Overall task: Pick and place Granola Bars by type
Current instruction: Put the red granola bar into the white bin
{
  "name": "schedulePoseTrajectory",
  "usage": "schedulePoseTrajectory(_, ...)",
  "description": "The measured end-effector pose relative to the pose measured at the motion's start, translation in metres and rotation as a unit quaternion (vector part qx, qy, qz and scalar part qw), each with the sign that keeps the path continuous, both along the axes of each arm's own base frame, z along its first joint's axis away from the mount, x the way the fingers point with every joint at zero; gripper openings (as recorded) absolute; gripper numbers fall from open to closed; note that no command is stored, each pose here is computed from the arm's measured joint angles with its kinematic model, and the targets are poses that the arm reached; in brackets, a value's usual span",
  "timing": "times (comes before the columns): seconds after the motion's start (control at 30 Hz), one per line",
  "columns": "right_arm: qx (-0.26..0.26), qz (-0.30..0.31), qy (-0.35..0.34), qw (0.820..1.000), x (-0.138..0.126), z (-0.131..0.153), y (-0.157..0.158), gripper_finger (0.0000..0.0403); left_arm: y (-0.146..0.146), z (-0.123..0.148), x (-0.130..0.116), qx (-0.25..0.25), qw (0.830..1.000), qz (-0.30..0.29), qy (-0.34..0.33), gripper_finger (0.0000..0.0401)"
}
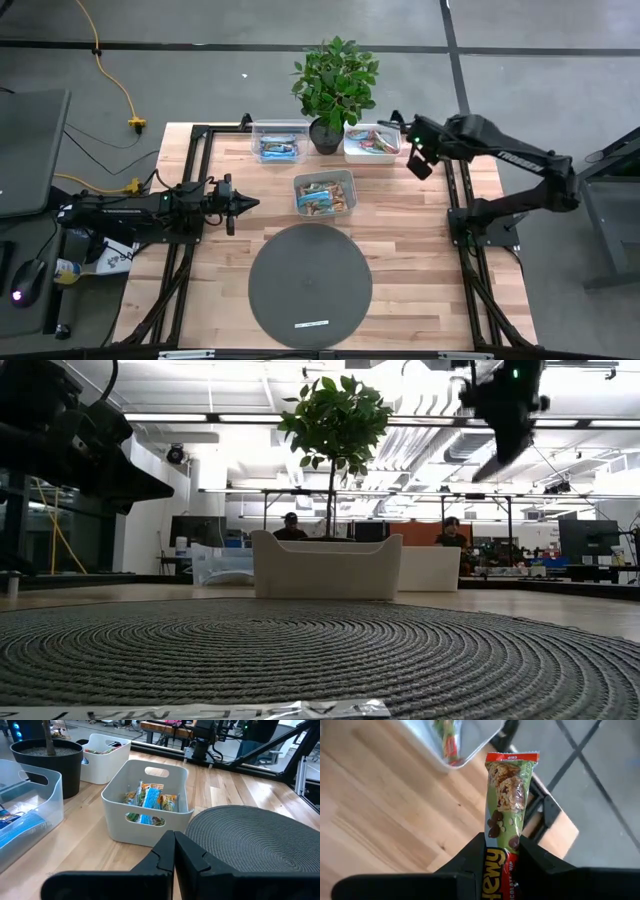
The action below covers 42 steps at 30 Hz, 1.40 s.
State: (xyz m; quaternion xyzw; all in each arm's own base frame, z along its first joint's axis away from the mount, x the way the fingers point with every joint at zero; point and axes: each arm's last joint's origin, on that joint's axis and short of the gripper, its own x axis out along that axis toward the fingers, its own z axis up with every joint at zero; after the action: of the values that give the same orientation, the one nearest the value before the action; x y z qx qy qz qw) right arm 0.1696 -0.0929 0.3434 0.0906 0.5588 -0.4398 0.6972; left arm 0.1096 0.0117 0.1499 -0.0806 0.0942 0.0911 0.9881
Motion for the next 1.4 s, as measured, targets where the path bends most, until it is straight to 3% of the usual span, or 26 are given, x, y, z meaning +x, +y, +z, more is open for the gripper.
schedulePoseTrajectory(0.17, 0.042, 0.051, 0.003, 0.998, 0.005, -0.048, -0.006, 0.0074, 0.000, 0.000, 0.000, 0.000, 1.000, 0.000, 0.000, 0.0001)
schedulePoseTrajectory(0.37, 0.092, 0.200, -0.029, 0.975, 0.016, -0.099, -0.009, 0.0074, 0.000, 0.000, 0.000, 0.000, 1.000, 0.000, 0.000, 0.0001)
schedulePoseTrajectory(0.57, 0.045, 0.250, -0.019, 0.967, 0.019, -0.118, -0.012, 0.0074, 0.000, 0.000, 0.000, 0.000, 1.000, 0.000, 0.000, 0.0001)
schedulePoseTrajectory(0.77, -0.041, 0.324, -0.009, 0.945, 0.030, -0.113, -0.019, 0.0074, 0.000, 0.000, 0.000, 0.000, 1.000, 0.000, 0.000, 0.0001)
schedulePoseTrajectory(0.97, -0.122, 0.419, 0.045, 0.899, 0.041, -0.109, -0.026, 0.0074, 0.000, 0.000, 0.000, 0.000, 1.000, 0.000, 0.000, 0.0001)
schedulePoseTrajectory(1.17, -0.159, 0.478, 0.127, 0.854, 0.059, -0.125, -0.038, 0.0074, 0.000, 0.000, 0.000, 0.000, 1.000, 0.000, 0.000, 0.0001)
schedulePoseTrajectory(1.27, -0.164, 0.472, 0.165, 0.850, 0.067, -0.138, -0.049, 0.0074, 0.000, 0.000, 0.000, 0.000, 1.000, 0.000, 0.000, 0.0001)
schedulePoseTrajectory(1.4, -0.164, 0.442, 0.193, 0.861, 0.070, -0.155, -0.066, 0.0074, 0.000, 0.000, 0.000, 0.000, 1.000, 0.000, 0.000, 0.0001)
